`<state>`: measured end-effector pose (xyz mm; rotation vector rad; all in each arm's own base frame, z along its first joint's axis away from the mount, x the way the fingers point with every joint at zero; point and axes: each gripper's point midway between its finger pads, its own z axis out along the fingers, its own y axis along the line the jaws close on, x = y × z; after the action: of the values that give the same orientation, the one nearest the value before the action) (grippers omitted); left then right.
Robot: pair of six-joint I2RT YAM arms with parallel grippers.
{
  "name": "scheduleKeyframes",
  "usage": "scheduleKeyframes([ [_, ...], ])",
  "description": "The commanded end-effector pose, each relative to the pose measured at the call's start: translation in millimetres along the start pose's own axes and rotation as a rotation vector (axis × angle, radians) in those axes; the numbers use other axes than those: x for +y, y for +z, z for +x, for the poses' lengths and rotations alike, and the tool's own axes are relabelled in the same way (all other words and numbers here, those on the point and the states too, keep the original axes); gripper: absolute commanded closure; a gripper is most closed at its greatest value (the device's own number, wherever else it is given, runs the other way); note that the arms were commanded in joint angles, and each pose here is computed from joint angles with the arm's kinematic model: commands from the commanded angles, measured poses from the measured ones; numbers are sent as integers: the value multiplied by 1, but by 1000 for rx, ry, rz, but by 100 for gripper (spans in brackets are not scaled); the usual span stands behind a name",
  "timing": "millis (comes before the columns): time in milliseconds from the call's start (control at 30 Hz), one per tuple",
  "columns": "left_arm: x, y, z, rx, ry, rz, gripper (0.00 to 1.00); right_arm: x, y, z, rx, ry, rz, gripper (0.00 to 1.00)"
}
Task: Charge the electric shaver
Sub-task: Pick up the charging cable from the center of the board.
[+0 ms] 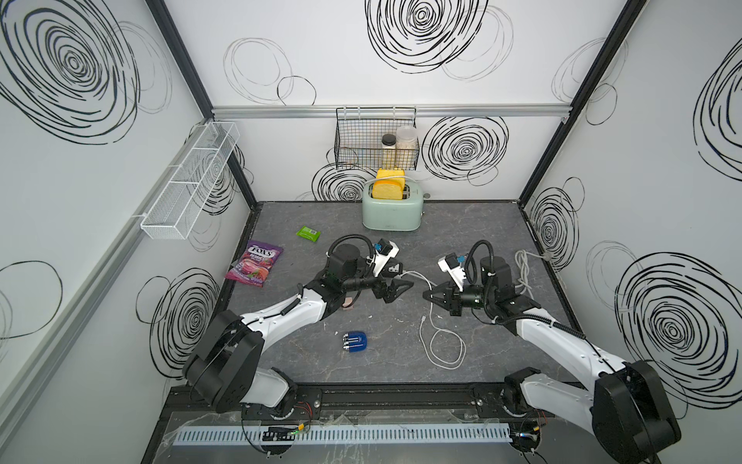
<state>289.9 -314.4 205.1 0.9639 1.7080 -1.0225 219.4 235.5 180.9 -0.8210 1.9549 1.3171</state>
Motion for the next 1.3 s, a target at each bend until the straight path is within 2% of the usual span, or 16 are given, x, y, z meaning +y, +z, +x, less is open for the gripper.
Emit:
scheduleKeyframes([
  [0, -8, 5, -2, 3, 47, 59, 3, 14, -2, -9, -26, -83, -50, 100],
  [133, 3, 3, 1, 6, 69, -13, 3, 21, -4, -9, -35, -113, -72, 100],
  [267, 20, -9, -6, -47, 69, -90, 3, 25, -6, -7, -44, -141, -77, 100],
  [600, 24, -8, 19, -6, 22, -76, 3, 33, -8, -6, -52, -178, -110, 100],
  [733, 18, -4, 26, 12, 0, -33, 1, 37, -11, -3, -55, -185, -118, 100],
  [900, 14, -1, 32, 24, -12, -5, 20, 41, -13, 1, -58, -198, -122, 100],
  [1033, 9, -1, 30, 31, -15, 24, 45, 40, -14, 1, -63, -205, -108, 100],
  [1100, 7, -1, 31, 40, -15, 33, 54, 40, -14, 1, -62, -208, -107, 100],
  [1267, 2, -3, 29, 50, -11, 54, 67, 37, -13, 3, -53, -216, -96, 100],
])
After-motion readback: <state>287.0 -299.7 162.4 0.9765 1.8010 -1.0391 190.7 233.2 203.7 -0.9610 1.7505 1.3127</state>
